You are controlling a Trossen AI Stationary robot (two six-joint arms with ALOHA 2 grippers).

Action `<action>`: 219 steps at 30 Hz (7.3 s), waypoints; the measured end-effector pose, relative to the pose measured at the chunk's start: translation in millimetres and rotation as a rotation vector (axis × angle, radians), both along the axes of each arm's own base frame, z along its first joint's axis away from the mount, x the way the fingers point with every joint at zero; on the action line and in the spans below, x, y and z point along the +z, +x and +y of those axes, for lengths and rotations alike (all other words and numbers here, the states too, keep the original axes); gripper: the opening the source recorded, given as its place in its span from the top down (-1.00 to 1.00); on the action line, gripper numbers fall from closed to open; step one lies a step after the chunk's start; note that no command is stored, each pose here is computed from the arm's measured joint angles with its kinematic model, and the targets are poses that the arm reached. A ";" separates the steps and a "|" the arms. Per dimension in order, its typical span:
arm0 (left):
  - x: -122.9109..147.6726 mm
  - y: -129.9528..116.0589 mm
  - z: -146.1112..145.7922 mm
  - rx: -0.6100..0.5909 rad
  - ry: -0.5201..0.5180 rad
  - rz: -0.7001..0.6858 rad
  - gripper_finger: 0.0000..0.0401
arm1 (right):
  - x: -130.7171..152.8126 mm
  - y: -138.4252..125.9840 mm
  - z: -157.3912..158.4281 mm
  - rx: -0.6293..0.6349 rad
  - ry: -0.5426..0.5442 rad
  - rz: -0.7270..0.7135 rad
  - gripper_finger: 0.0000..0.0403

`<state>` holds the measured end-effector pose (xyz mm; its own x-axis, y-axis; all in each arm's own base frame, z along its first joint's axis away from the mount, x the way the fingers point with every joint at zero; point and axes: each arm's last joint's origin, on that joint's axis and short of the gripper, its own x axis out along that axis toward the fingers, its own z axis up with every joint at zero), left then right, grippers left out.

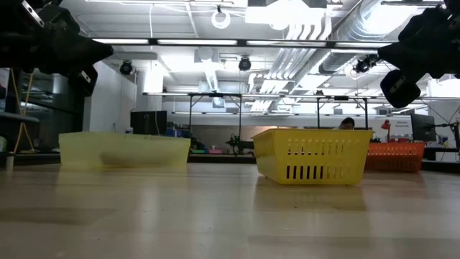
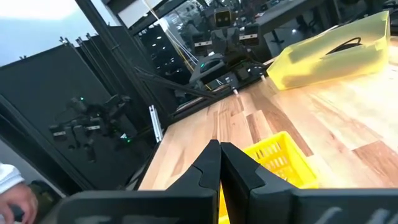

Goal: Pick and place items into bin
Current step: Return to Home Position

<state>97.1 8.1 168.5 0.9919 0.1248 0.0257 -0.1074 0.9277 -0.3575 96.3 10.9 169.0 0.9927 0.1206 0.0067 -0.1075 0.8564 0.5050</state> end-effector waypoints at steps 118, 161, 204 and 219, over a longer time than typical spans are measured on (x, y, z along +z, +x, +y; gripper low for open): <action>0.0 0.0 0.0 0.000 0.000 0.000 1.00 | -1.1 0.2 -0.1 -0.011 -0.372 -0.037 0.98; 0.0 0.0 0.0 0.000 0.000 0.000 1.00 | -1.0 0.1 -0.1 -0.011 -0.371 -0.037 0.98; 0.1 0.0 0.0 0.000 0.000 -0.001 1.00 | -1.0 0.1 -0.1 -0.011 -0.372 -0.037 0.97; 0.0 0.0 0.0 0.000 0.000 0.000 1.00 | -1.0 0.1 0.0 -0.010 -0.371 -0.037 0.97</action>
